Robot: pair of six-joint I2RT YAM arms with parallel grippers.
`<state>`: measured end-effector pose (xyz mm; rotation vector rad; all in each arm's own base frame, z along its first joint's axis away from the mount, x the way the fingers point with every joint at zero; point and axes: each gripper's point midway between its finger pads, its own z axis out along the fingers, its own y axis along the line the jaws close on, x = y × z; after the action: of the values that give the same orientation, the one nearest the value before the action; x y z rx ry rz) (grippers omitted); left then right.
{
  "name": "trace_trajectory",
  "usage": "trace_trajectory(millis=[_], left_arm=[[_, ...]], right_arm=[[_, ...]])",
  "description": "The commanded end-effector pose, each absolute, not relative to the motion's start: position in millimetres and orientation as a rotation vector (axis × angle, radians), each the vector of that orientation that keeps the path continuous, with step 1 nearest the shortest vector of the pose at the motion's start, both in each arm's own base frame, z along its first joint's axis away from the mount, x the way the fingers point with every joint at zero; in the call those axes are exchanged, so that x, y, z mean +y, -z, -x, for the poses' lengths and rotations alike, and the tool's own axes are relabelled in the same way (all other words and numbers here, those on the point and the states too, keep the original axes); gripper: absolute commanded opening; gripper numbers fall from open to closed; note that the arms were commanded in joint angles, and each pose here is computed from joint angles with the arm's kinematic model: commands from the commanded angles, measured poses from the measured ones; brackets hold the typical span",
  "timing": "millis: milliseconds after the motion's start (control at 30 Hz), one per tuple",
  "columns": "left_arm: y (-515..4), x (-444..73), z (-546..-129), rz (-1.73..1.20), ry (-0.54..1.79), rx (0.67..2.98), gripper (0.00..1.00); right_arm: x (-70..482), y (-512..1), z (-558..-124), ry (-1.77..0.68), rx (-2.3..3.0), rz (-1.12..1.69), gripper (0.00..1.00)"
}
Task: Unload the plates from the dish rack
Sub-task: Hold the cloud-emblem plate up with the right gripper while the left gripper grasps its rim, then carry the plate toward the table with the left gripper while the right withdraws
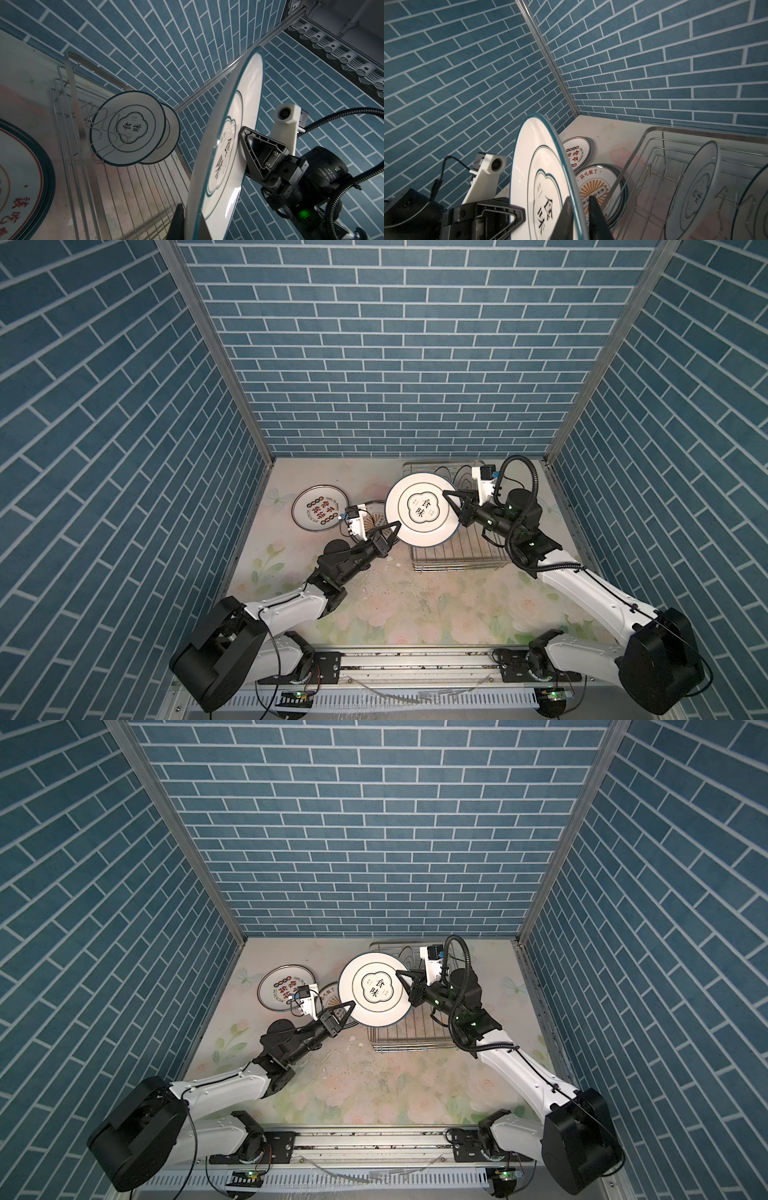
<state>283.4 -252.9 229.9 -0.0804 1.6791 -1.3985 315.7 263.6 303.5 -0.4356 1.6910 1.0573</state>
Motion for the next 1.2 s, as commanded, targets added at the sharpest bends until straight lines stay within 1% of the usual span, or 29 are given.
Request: trace_trajectory(millis=[0, 33, 133, 200, 233, 300, 567, 667, 733, 833, 933, 1067, 1167], left_arm=[[-238, -257, -283, 0.048, 1.405, 1.658, 0.00], [-240, -256, -283, 0.051, 1.408, 1.654, 0.00], [-241, -253, -281, 0.059, 1.402, 1.653, 0.00], [-241, -248, -280, 0.070, 1.387, 1.645, 0.00], [-241, -246, -279, 0.078, 1.381, 1.644, 0.00], [-242, -240, -279, 0.093, 1.368, 1.635, 0.00], [-236, -212, -284, 0.229, 1.350, 1.794, 0.00], [-223, -189, -275, 0.334, 1.237, 1.872, 0.00], [-218, -168, -271, 0.441, 1.140, 1.907, 0.00], [-217, -130, -262, 0.614, 0.956, 1.951, 0.00], [-217, -121, -255, 0.729, 0.939, 1.988, 0.00], [-207, -115, -248, 0.823, 0.854, 2.104, 0.00], [-195, -101, -230, 0.868, 0.768, 2.169, 0.00]], right_arm=[[269, -323, -312, -1.119, 1.606, 0.444, 0.37], [270, -323, -312, -1.125, 1.602, 0.441, 0.45], [274, -323, -311, -1.155, 1.594, 0.457, 0.57], [276, -322, -311, -1.162, 1.599, 0.465, 0.67], [276, -322, -312, -1.161, 1.603, 0.470, 0.76], [277, -321, -313, -1.154, 1.621, 0.475, 0.99], [271, -327, -315, -1.047, 1.615, 0.483, 0.99], [273, -327, -314, -1.016, 1.596, 0.538, 0.99], [281, -329, -308, -1.021, 1.557, 0.637, 0.99], [287, -328, -303, -1.019, 1.518, 0.723, 0.99], [291, -325, -292, -1.040, 1.477, 0.796, 0.99], [294, -318, -263, -1.095, 1.423, 0.918, 0.99], [297, -308, -240, -1.132, 1.407, 1.034, 0.99]])
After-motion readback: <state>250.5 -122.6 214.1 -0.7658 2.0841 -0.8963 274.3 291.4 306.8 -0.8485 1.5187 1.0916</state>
